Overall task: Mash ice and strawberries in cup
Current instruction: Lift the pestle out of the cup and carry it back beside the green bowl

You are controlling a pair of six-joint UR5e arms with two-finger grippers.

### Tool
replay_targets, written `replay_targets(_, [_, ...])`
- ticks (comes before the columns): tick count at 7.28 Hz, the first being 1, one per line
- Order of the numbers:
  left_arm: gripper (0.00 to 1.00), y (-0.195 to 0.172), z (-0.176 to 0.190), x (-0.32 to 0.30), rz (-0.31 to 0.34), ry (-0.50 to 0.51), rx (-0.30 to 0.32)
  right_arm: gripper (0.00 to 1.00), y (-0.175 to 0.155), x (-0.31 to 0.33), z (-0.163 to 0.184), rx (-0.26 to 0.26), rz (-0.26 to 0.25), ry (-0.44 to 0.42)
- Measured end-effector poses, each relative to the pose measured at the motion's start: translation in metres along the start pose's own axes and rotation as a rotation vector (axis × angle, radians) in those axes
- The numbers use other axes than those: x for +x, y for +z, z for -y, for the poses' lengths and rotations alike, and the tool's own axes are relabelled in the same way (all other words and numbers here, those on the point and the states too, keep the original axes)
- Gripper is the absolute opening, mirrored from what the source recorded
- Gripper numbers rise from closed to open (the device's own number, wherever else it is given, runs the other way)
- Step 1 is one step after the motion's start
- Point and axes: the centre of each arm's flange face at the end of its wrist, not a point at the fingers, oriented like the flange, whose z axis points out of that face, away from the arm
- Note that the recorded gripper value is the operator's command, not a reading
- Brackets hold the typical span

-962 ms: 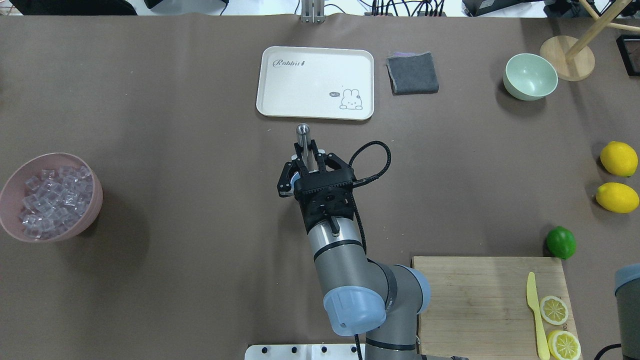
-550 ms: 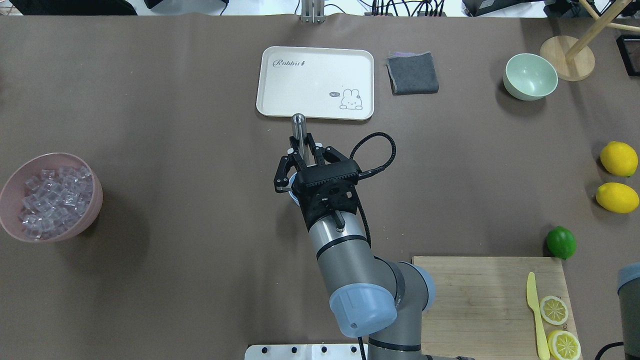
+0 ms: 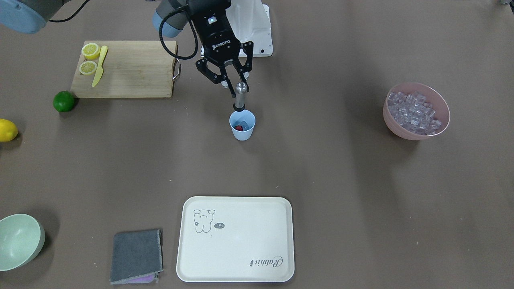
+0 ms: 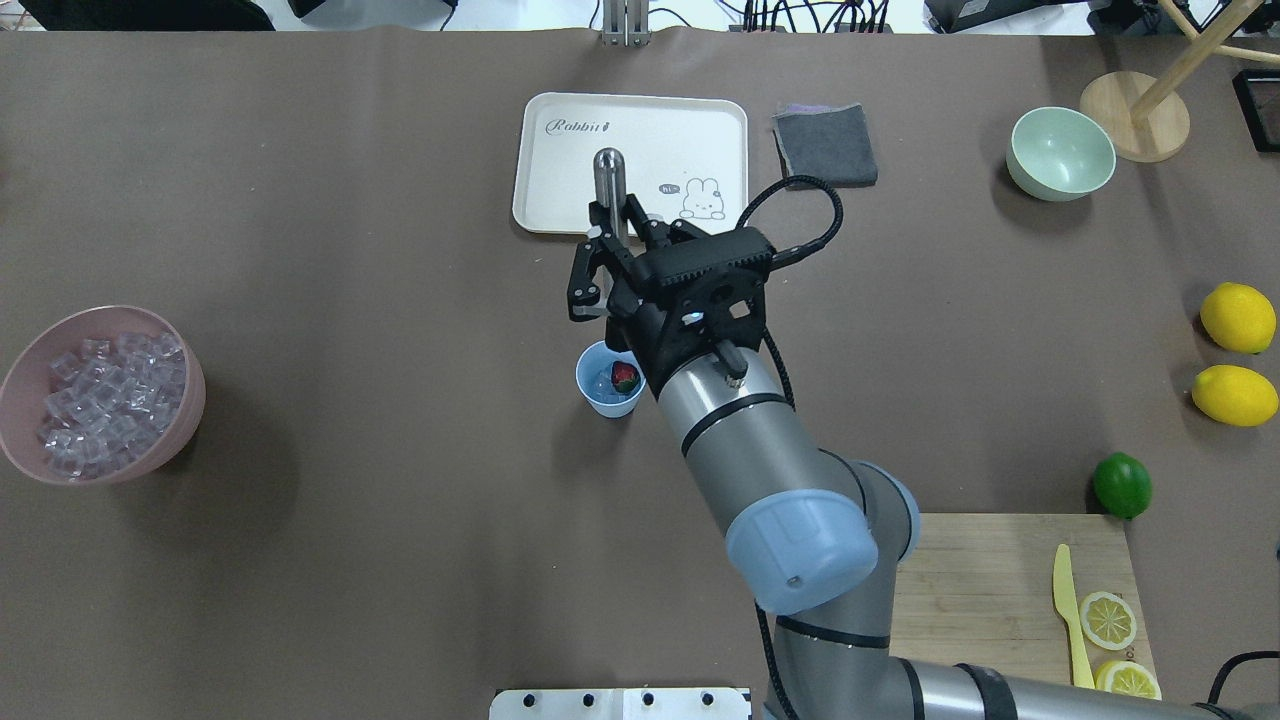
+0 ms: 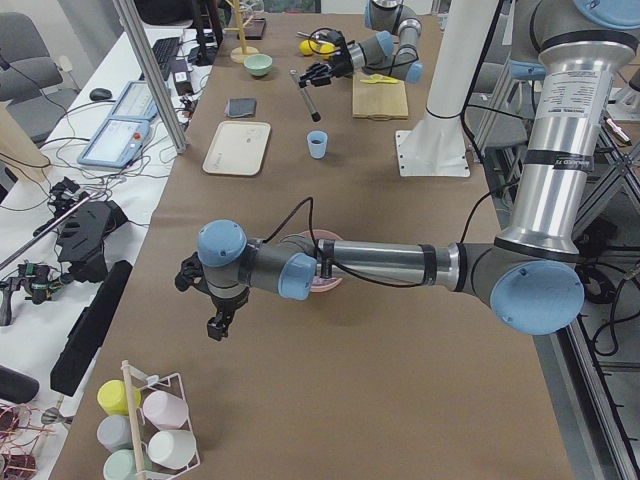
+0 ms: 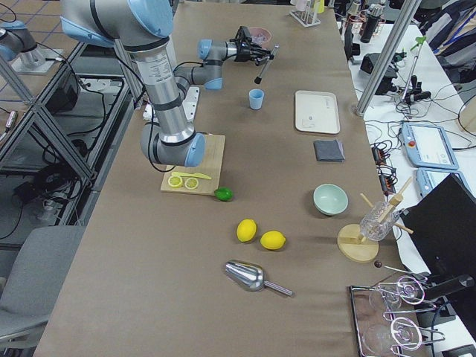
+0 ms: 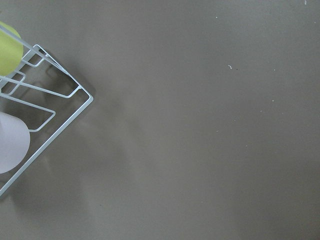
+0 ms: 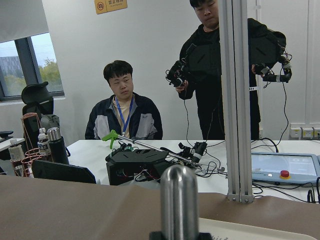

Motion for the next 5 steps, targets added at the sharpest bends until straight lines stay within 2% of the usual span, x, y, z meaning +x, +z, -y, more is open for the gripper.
replay_targets(2, [0.97,-0.008,0.006,0.004,0.003,0.012,0.016,0.00,0.022,0.067,0.008,-0.053,-0.012,0.015])
replay_targets(5, [0.97,-0.016,0.009,0.010,0.007,0.028,0.032,0.00,0.048,0.189,0.019,-0.200,-0.057,0.060])
